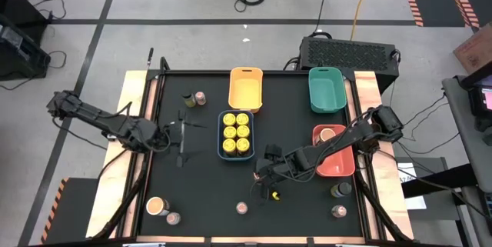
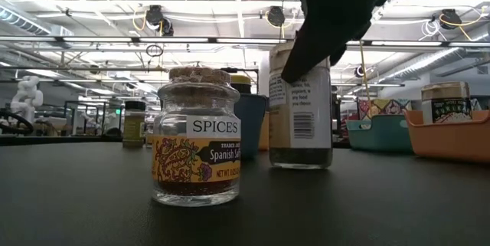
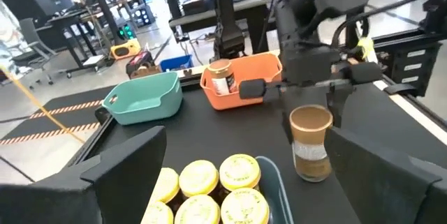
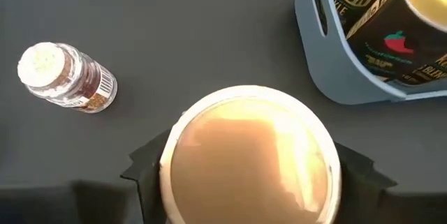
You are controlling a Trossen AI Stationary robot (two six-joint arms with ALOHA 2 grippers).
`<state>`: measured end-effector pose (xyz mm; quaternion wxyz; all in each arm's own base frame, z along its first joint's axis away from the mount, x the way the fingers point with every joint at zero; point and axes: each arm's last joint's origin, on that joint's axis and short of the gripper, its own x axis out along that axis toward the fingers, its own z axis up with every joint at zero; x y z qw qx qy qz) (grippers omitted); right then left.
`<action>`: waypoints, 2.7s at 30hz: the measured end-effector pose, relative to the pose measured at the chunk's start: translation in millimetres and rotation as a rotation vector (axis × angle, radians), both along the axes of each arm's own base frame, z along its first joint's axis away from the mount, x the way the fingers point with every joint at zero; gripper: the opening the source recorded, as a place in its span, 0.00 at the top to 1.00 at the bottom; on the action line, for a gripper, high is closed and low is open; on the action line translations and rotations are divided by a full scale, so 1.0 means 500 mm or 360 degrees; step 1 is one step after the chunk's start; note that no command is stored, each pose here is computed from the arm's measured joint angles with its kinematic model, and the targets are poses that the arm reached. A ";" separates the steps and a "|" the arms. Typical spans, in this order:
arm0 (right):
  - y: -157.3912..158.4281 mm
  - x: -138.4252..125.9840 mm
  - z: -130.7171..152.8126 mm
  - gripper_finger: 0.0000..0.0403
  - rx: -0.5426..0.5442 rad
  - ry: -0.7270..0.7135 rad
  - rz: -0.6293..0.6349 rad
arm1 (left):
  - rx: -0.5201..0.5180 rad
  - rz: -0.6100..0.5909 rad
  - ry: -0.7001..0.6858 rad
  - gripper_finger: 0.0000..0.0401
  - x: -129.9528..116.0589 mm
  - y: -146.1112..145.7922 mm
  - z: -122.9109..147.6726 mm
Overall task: Sort spices by type
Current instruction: Put the gold seasoning bottle into the orange bin
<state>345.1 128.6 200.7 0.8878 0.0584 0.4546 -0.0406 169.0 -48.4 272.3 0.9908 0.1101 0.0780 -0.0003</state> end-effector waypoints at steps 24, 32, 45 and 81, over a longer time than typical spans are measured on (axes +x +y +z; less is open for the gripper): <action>-0.018 -0.295 0.248 0.36 -0.0027 0.0087 -0.0613 | 0.0001 0.0004 0.0022 0.02 0.003 0.002 -0.004; -0.009 -0.365 0.205 0.36 -0.0117 0.0186 -0.0848 | 0.0000 0.0001 0.0022 0.02 0.003 0.002 -0.004; -0.038 -0.436 0.101 0.36 -0.0084 0.0275 -0.1196 | 0.0000 0.0001 0.0023 0.02 0.003 0.002 -0.004; -0.079 -0.481 0.018 0.31 -0.0220 0.0340 -0.1747 | -0.0001 0.0001 0.0024 0.02 0.003 0.002 -0.004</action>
